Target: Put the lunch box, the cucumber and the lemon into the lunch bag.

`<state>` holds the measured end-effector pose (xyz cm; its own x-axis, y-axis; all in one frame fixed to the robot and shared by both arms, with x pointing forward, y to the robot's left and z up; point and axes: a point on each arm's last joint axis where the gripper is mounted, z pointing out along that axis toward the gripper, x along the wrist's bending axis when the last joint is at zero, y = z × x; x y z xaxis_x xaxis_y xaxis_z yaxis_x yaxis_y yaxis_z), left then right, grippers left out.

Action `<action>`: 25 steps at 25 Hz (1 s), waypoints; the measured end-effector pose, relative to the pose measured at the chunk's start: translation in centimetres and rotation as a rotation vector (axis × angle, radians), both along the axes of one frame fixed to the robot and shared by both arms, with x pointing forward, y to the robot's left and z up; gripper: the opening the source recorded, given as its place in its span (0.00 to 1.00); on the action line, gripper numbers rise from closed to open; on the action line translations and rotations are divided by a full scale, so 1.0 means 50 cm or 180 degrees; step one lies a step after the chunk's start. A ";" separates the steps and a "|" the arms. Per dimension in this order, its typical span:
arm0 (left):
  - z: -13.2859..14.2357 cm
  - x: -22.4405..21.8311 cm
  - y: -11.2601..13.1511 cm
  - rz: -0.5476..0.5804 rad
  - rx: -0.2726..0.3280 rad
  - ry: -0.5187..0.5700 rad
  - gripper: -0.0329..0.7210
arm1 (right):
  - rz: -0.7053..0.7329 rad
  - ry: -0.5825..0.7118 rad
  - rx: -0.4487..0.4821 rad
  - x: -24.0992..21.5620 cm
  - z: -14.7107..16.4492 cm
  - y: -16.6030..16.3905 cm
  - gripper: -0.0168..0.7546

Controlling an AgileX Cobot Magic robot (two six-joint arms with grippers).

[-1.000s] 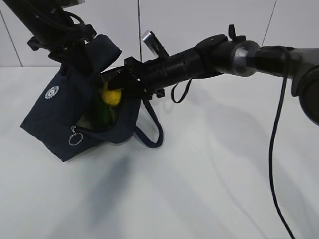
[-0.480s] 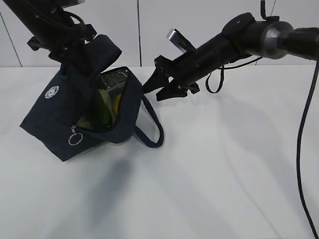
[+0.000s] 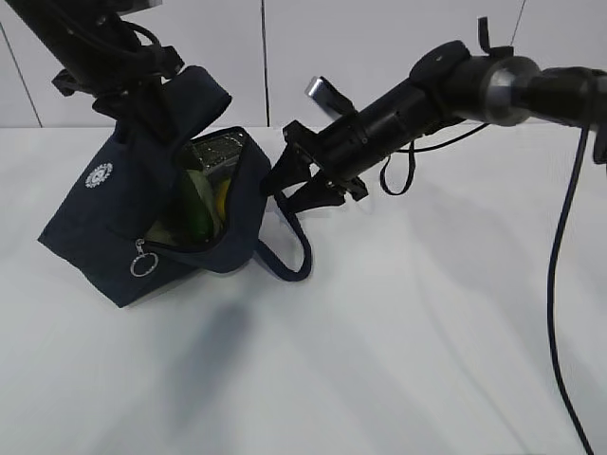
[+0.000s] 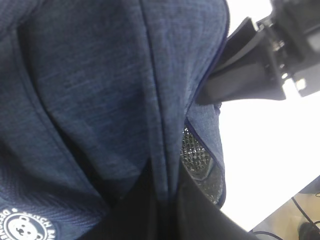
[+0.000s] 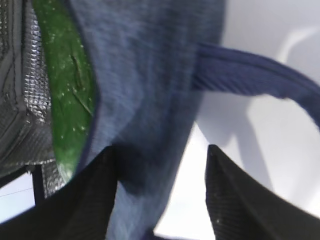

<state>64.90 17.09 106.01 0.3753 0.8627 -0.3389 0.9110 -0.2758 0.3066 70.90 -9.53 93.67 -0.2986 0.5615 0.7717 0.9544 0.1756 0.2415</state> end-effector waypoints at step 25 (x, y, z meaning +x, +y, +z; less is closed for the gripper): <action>0.002 -0.001 -0.005 -0.0096 -0.0020 -0.0041 0.05 | 0.0043 -0.0095 0.0533 0.004 0.019 0.037 0.03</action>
